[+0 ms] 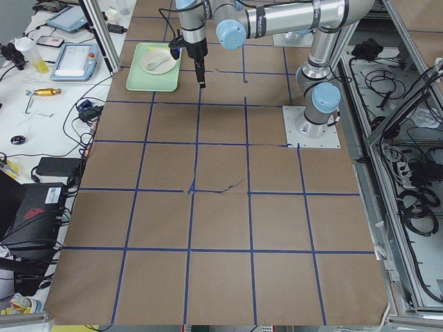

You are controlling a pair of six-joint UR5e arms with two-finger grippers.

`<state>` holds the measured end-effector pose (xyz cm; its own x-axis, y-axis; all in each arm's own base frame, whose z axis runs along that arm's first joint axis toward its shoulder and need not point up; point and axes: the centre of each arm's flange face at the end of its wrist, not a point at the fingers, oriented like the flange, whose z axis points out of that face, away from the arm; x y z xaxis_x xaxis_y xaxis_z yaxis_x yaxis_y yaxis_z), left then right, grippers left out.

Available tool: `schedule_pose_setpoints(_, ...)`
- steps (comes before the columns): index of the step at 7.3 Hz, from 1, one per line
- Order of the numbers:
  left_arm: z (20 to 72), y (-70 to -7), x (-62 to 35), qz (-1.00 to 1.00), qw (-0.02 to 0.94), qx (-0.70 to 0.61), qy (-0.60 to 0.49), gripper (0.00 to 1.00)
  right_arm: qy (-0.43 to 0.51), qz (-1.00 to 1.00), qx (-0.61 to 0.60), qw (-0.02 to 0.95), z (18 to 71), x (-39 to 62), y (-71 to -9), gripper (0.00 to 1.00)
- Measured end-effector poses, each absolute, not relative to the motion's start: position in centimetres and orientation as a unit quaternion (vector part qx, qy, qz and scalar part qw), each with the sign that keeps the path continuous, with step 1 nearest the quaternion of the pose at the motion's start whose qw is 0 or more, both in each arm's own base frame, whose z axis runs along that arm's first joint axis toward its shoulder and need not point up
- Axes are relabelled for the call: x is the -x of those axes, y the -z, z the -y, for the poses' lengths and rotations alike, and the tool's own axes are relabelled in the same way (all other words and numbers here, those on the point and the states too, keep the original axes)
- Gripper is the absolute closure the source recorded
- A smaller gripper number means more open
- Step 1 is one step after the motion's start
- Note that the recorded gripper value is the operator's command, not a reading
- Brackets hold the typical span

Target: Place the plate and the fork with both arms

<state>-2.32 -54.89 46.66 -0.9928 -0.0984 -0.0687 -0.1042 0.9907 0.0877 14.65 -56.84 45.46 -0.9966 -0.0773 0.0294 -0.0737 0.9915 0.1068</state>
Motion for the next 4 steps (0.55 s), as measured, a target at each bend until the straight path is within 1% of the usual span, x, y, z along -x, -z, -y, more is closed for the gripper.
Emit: schedule_pose_setpoints(4, 55.2, -45.7, 4.3, -0.998, -0.021, 0.040, -0.047, 0.00, 0.048, 0.998, -0.044, 0.011, 52.7, -16.5, -48.1, 0.00)
